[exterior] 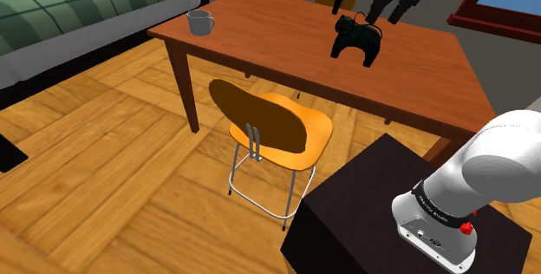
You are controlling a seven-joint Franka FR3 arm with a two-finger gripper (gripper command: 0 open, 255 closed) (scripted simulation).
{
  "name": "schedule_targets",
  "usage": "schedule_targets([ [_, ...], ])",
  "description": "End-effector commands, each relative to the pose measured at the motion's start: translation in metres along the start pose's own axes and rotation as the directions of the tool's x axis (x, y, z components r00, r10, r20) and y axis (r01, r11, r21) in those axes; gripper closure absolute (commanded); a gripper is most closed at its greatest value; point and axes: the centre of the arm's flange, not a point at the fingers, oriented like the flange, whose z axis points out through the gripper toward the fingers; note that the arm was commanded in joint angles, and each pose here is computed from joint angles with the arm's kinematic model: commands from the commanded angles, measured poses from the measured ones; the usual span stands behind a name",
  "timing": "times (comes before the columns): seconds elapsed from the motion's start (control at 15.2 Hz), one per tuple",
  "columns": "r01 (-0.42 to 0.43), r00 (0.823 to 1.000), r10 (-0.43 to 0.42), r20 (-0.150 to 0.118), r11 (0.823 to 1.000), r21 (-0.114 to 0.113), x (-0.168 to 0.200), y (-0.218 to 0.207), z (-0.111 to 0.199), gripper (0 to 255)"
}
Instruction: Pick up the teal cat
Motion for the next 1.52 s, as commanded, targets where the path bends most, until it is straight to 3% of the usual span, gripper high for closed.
schedule_targets([
  [0.0, 0.0, 1.0, 0.0, 0.0, 1.0, 0.0, 0.0, 0.0, 0.0, 0],
  [0.33, 0.082, 0.996, -0.08, 0.038, 0.995, -0.048, 0.028, 0.05, 0.021, 0],
  [0.73, 0.181, 0.981, -0.173, 0.087, 0.978, -0.101, 0.065, 0.109, 0.045, 0],
  [1.45, 0.362, 0.925, -0.329, 0.19, 0.914, -0.184, 0.146, 0.21, 0.085, 0],
])
